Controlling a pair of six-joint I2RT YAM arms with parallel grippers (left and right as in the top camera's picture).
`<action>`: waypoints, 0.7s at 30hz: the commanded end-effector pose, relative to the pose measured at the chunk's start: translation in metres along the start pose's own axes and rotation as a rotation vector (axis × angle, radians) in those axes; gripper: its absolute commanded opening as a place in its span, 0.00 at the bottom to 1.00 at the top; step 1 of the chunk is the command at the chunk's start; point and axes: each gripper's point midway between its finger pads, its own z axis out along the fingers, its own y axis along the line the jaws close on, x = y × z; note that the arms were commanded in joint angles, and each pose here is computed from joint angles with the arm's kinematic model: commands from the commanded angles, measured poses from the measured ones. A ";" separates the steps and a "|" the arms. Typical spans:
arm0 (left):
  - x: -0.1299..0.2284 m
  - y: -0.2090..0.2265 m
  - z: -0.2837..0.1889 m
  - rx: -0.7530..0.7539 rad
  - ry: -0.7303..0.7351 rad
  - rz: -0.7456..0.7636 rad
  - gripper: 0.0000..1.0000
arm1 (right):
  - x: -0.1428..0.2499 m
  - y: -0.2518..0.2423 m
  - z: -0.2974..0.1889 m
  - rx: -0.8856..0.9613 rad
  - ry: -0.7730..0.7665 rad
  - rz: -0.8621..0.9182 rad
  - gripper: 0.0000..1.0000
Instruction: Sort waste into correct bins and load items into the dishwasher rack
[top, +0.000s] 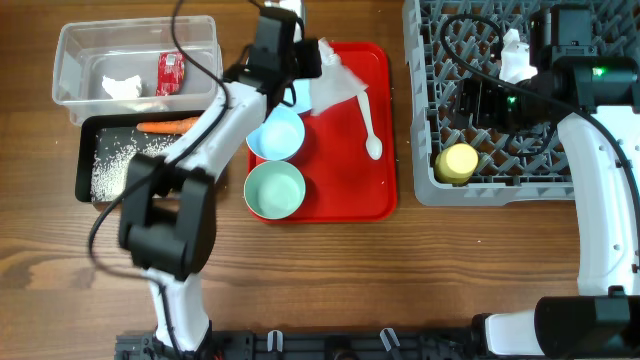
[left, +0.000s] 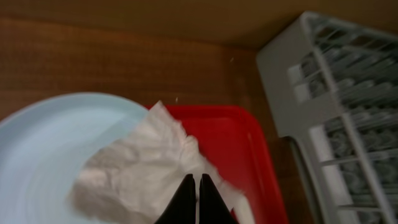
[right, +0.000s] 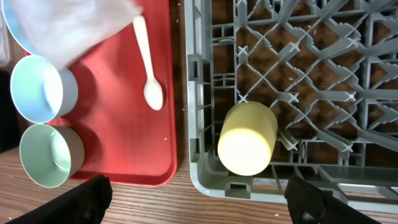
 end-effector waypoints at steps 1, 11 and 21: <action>-0.026 -0.011 -0.031 0.003 -0.058 0.032 0.04 | -0.002 0.004 -0.003 -0.012 -0.011 -0.014 0.93; -0.051 0.028 -0.066 -0.129 -0.104 0.026 0.04 | -0.005 0.004 -0.003 -0.013 -0.020 -0.015 0.93; 0.021 0.027 -0.006 -0.116 0.101 0.156 0.99 | -0.007 0.005 -0.003 -0.014 -0.028 0.002 0.93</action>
